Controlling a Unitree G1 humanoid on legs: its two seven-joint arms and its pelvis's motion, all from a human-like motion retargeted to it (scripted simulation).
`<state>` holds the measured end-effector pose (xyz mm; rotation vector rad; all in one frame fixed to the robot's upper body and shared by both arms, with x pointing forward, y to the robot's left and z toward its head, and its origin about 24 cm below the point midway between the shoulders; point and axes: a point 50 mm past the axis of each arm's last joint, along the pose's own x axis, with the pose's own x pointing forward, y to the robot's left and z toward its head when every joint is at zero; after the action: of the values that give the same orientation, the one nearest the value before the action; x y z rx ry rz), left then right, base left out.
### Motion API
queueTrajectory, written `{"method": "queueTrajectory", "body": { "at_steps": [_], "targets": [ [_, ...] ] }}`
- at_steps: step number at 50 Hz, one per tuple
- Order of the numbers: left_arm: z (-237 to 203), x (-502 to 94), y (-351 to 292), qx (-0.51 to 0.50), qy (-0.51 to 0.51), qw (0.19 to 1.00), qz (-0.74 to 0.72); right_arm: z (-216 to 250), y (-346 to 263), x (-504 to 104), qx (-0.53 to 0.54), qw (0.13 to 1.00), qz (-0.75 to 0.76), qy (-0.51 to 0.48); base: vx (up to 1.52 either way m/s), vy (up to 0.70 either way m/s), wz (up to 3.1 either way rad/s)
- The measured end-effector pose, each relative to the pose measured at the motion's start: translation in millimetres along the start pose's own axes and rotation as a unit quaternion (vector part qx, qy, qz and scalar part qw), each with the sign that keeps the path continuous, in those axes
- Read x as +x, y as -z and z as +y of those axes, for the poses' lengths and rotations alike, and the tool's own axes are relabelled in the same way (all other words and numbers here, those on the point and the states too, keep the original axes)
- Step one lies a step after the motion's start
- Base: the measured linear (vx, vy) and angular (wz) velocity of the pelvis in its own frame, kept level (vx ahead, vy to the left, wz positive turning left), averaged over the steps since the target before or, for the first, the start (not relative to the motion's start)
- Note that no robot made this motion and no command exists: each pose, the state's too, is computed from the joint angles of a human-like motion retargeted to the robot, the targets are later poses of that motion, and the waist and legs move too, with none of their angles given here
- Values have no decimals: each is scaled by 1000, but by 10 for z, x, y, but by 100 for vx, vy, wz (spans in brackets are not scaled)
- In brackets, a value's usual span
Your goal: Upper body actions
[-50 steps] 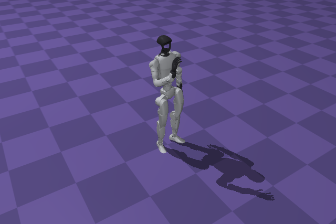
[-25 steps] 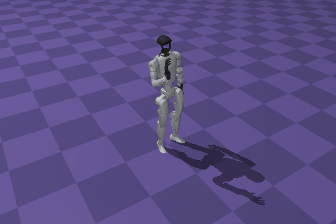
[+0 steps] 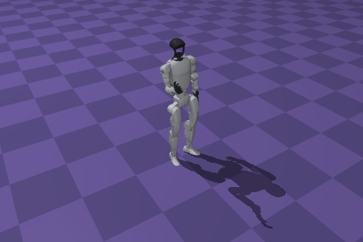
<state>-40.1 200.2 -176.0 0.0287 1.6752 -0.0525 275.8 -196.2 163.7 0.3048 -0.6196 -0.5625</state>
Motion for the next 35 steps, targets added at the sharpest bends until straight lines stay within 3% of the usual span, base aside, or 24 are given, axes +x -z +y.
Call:
{"method": "queueTrajectory", "body": {
  "at_steps": [5, 19, 30, 35],
  "targets": [
    [2, 0, -25, 3, -2, 1000, -4, -6, -306, -11, -30, 988, -147, 34, 0, 0, 0],
    [22, -3, -3, -2, -6, 1000, -2, 313, -1052, -193, -84, 871, -479, -68, 0, 0, 9],
    [24, -3, -13, -1, -8, 1000, -2, 589, -1057, -249, -115, 827, -537, -125, 0, 0, 0],
    [15, -1, -10, -4, -8, 1000, -2, 870, -524, 20, -333, 838, -345, -262, 0, 0, 0]
  ]
}}
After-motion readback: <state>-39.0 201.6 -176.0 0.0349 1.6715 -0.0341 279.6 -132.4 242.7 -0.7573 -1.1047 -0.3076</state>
